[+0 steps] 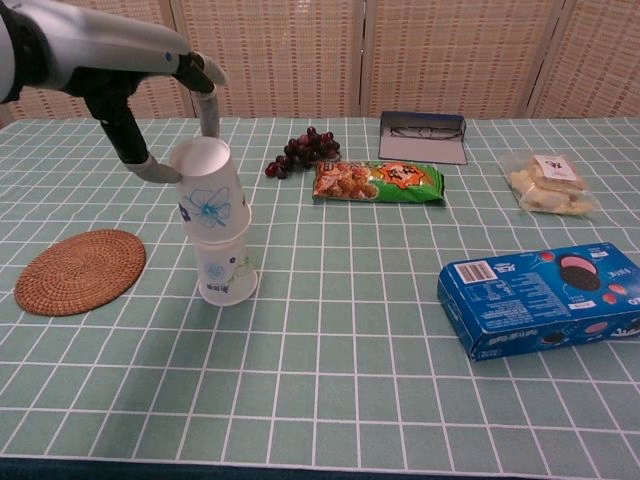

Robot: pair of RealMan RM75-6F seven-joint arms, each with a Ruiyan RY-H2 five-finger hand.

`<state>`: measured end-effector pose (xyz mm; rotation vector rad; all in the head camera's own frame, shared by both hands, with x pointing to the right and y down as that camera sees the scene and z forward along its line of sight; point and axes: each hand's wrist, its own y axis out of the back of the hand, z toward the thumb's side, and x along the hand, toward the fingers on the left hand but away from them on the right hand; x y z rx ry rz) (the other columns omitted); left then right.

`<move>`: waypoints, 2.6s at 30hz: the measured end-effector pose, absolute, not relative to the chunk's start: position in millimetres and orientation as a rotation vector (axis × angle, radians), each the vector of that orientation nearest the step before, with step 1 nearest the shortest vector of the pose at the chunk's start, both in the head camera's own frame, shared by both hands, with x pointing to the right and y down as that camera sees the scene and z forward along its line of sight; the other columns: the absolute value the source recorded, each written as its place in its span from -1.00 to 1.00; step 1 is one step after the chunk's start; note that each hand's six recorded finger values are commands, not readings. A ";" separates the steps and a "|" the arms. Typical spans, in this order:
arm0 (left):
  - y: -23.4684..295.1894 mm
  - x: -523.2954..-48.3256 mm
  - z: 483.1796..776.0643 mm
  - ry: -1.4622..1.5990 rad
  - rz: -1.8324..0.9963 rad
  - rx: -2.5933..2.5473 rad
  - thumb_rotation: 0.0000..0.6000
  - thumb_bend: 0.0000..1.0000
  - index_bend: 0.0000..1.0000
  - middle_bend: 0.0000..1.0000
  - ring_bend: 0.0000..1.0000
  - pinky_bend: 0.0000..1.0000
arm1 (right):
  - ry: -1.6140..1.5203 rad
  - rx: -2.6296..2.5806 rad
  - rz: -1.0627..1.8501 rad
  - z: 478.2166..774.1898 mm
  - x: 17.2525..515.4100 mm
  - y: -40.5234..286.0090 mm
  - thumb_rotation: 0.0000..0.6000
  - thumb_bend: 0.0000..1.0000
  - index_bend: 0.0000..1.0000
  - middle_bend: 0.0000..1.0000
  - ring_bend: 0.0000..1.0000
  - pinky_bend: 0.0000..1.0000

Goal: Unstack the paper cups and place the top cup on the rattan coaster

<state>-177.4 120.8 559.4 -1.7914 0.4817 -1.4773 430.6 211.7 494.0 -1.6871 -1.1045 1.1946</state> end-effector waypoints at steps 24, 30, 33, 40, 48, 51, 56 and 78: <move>119.0 -271.5 546.4 0.682 -1.568 -1.764 1.00 -0.41 -0.07 -1.00 -1.00 -1.00 | -1.057 -1.686 1.203 501.5 419.1 216.1 1.00 -0.34 -0.87 -1.00 -1.00 -1.00; 123.0 -288.3 557.0 0.717 -1.566 -1.793 1.00 -0.41 -0.08 -1.00 -1.00 -1.00 | -1.050 -1.693 1.201 502.1 417.6 216.9 1.00 -0.34 -0.87 -1.00 -1.00 -1.00; 123.6 -296.0 564.5 0.724 -1.575 -1.803 1.00 -0.41 -0.08 -1.00 -1.00 -1.00 | -1.049 -1.695 1.198 501.8 417.3 217.1 1.00 -0.34 -0.87 -1.00 -1.00 -1.00; 124.3 -312.2 585.3 0.739 -1.602 -1.834 1.00 -0.41 -0.08 -1.00 -1.00 -1.00 | -1.049 -1.695 1.203 502.7 418.1 215.8 1.00 -0.34 -0.87 -1.00 -1.00 -1.00; 136.2 -319.5 615.7 0.723 -1.634 -1.861 1.00 -0.41 -0.09 -1.00 -1.00 -1.00 | -1.039 -1.708 1.204 505.0 416.3 215.6 1.00 -0.34 -0.87 -1.00 -1.00 -1.00; 140.5 -319.0 623.5 0.723 -1.636 -1.860 1.00 -0.41 -0.09 -1.00 -1.00 -1.00 | -1.040 -1.711 1.200 503.9 416.5 215.9 1.00 -0.34 -0.87 -1.00 -1.00 -1.00; 144.8 -317.7 633.0 0.727 -1.640 -1.857 1.00 -0.41 -0.09 -1.00 -1.00 -1.00 | -1.041 -1.720 1.188 501.8 416.1 217.0 1.00 -0.34 -0.87 -1.00 -1.00 -1.00; 151.8 -310.9 667.1 0.695 -1.674 -1.858 1.00 -0.41 -0.13 -1.00 -1.00 -1.00 | -1.064 -1.732 1.150 491.7 419.5 218.6 1.00 -0.33 -0.87 -1.00 -1.00 -1.00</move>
